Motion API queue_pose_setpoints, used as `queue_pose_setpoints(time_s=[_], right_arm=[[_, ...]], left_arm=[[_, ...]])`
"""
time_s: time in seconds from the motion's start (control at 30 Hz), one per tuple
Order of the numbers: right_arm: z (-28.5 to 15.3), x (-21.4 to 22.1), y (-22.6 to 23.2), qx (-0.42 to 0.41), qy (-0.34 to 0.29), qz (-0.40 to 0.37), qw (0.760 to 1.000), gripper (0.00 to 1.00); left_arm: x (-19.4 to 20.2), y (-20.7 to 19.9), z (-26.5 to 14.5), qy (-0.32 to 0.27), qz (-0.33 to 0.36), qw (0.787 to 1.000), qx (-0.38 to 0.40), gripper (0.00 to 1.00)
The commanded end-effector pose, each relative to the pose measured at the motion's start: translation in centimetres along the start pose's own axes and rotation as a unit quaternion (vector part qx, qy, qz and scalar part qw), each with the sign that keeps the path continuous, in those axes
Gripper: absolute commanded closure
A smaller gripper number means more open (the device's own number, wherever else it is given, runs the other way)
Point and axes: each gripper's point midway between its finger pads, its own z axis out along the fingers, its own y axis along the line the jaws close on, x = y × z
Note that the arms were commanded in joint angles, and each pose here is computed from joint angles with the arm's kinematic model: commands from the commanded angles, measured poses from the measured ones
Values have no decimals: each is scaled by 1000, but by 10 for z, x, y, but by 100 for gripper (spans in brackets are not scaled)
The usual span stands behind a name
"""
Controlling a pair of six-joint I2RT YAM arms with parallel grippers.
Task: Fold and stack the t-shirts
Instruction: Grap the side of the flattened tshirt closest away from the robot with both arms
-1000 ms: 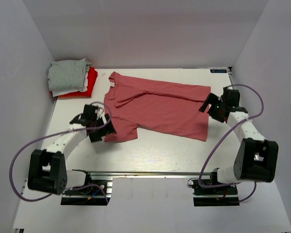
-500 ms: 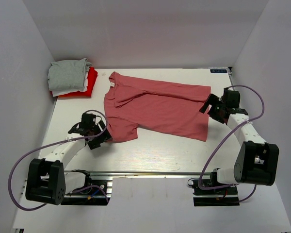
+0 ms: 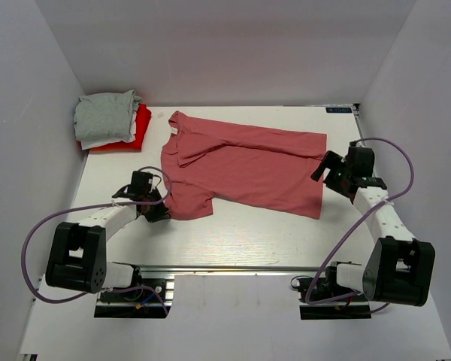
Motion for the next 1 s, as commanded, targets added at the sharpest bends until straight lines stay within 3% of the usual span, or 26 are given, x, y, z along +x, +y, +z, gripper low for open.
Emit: queue_pose_setpoints(time_s=[0.0,0.2,0.33,0.53,0.67,0.73,0.9,0.93,0.97], right_arm=[[-6,15,-8,17,16,12,1000,10],[-16,89,-36,71,132,48,988,10],[-14,115,-26,32,178,63,981,10],[-2,134,-29,26,195,82,977,10],[7,131,-31,34,193,85,977,18],[10,130,-33,39,192,83,977,33],[15,135,-35,42,199,88,975,50],[16,135,-36,44,197,90,975,79],[17,137,-37,47,195,91,975,88]], left_arm=[[6,-5,3,18,20,1000,10,100],[8,-14,0,30,45,998,38,100],[7,-20,-2,32,51,997,51,100],[8,-22,-3,40,56,996,56,100],[8,-22,-3,40,56,996,56,100],[7,-24,-4,36,52,996,59,100],[4,-26,-8,28,54,996,64,100],[3,-29,-11,26,55,996,71,100],[1,-34,-14,20,57,995,84,100]])
